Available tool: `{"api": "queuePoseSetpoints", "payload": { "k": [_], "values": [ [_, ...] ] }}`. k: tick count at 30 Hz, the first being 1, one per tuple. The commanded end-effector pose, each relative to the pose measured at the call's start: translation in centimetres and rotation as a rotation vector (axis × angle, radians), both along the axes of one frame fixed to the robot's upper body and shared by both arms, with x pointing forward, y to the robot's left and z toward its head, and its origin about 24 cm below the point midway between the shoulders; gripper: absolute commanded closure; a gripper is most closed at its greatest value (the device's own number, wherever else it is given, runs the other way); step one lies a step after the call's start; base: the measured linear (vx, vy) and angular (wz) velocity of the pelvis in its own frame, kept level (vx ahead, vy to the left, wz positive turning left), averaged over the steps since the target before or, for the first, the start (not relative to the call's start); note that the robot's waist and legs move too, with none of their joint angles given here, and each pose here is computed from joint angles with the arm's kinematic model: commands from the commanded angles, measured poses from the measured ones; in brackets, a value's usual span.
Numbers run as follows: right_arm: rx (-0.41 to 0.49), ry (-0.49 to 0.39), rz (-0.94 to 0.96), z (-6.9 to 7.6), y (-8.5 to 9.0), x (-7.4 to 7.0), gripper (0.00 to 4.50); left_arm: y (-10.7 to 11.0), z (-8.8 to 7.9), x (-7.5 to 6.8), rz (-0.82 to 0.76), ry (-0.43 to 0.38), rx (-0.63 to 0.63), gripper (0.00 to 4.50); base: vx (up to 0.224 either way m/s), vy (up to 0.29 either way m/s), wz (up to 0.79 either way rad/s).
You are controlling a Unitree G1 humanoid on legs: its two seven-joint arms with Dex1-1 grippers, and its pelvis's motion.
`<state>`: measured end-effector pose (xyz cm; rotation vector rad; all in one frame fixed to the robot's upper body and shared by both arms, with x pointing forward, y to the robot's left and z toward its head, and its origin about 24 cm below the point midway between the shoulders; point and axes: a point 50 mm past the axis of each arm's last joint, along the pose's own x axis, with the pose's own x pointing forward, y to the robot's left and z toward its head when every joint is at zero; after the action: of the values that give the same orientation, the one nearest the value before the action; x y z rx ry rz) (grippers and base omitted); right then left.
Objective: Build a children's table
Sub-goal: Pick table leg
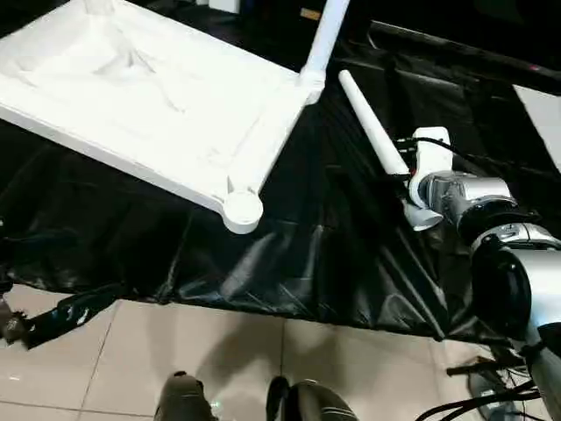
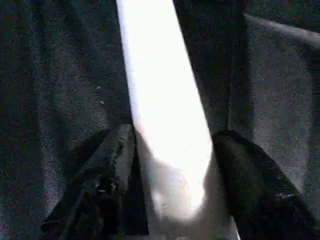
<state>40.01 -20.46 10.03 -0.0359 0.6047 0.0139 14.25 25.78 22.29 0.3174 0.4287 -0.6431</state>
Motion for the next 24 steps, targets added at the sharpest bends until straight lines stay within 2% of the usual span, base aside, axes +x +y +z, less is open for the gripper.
{"api": "queuePoseSetpoints", "payload": {
  "k": [1, 4, 7, 10, 12, 15, 17, 18, 19, 20, 22, 24],
  "values": [
    [-0.005, -0.015, -0.045, 0.5, -1.3, 0.0, 2.17, -0.2, -0.5, 0.4, 0.009, -0.011, -0.009, 0.0, 0.0, 0.0, 0.0],
    [0.016, -0.035, -0.056, 0.7, -1.3, 0.1, 2.43, -0.1, -0.8, 1.0, 0.039, -0.04, -0.013, 0.0, 0.0, 0.0, 0.0],
    [0.08, -0.068, -0.078, 0.7, -1.1, 0.2, 2.57, -0.2, -2.0, 2.8, 0.09, -0.105, -0.092, 0.0, 0.0, 0.0, 0.0],
    [0.119, -0.088, -0.106, 0.7, -1.1, 0.2, 2.66, -0.6, -2.8, 3.9, 0.111, -0.127, -0.13, 0.0, 0.0, 0.0, 0.0],
    [0.18, -0.143, -0.165, 1.1, -1.4, 0.4, 2.67, -1.9, -4.5, 6.3, 0.129, -0.15, -0.185, 0.0, 0.0, 0.0, 0.0],
    [0.228, -0.207, -0.204, 1.8, -1.8, 0.6, 2.67, -3.3, -5.4, 7.8, 0.133, -0.168, -0.213, 0.0, -0.059, 0.001, 0.03],
    [0.26, -0.264, -0.228, 2.6, -2.1, 0.8, 2.67, -4.3, -5.7, 9.0, 0.146, -0.184, -0.236, 0.0, -0.074, -0.014, 0.02],
    [0.303, -0.326, -0.243, 3.4, -2.4, 1.0, 2.67, -5.3, -5.8, 10.4, 0.151, -0.215, -0.255, 0.0, -0.079, -0.017, 0.01],
    [0.303, -0.326, -0.243, 3.4, -2.4, 1.0, 2.67, -5.3, -5.8, 10.4, 0.151, -0.215, -0.255, 0.0, -0.081, -0.015, 0.0],
    [0.382, -0.413, -0.224, 4.4, -2.3, 1.3, 2.67, -6.7, -6.2, 12.0, 0.151, -0.214, -0.309, 0.0, -0.081, -0.015, 0.0],
    [0.405, -0.449, -0.208, 4.8, -2.4, 1.3, 2.67, -7.7, -6.3, 12.8, 0.141, -0.209, -0.346, 0.0, -0.079, 0.001, -0.01],
    [0.456, -0.501, -0.168, 5.1, -2.2, 1.3, 2.67, -9.5, -6.2, 14.3, 0.105, -0.193, -0.412, 0.0, -0.069, 0.011, -0.03]
  ]
}}
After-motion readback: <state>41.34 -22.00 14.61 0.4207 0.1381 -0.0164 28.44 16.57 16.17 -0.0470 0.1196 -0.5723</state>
